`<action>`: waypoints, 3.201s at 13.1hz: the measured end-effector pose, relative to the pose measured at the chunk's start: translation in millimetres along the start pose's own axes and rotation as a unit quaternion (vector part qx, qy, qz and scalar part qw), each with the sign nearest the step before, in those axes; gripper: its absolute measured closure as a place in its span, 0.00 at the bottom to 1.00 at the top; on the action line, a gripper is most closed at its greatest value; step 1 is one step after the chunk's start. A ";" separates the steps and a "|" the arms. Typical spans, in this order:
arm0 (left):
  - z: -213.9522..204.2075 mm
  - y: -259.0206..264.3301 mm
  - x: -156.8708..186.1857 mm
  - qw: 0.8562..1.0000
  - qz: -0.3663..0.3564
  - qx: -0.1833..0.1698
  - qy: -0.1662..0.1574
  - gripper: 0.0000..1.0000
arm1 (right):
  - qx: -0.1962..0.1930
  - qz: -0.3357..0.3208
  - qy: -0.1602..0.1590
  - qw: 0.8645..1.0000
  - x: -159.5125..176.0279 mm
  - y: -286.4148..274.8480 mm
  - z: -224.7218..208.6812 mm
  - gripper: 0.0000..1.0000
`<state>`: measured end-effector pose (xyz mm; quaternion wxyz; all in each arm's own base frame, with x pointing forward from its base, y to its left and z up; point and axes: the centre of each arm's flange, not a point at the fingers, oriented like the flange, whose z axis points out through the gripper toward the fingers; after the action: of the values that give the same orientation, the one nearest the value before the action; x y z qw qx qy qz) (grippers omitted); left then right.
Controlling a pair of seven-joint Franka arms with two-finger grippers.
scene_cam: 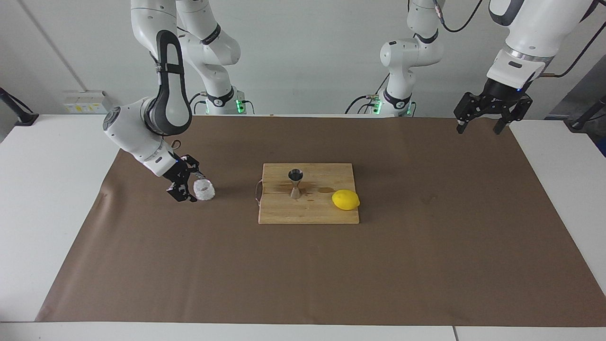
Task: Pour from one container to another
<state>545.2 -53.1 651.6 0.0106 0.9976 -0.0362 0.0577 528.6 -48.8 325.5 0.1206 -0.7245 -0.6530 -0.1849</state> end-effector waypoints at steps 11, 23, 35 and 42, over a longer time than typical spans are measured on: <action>0.0 -1.8 -0.1 1.000 -0.002 0.000 0.000 0.00 | -0.095 0.193 -0.062 0.975 105.1 40.9 -110.2 0.00; 4.9 -18.9 -6.2 0.999 -0.018 0.001 -0.029 0.00 | -0.135 0.628 -0.137 0.754 201.7 38.6 -221.2 0.00; 11.5 -3.2 -17.6 0.997 -0.010 0.001 -0.076 0.00 | -0.117 0.670 -0.189 0.708 198.1 15.2 -231.3 0.00; 13.2 -19.0 -20.3 0.996 0.010 -0.001 -0.088 0.00 | -0.122 0.688 -0.186 0.691 197.6 15.3 -230.7 0.00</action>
<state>528.0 -33.1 635.8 0.0077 0.9984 -0.0472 -0.0299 533.9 31.5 618.8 0.0005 -0.9988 0.0471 0.0107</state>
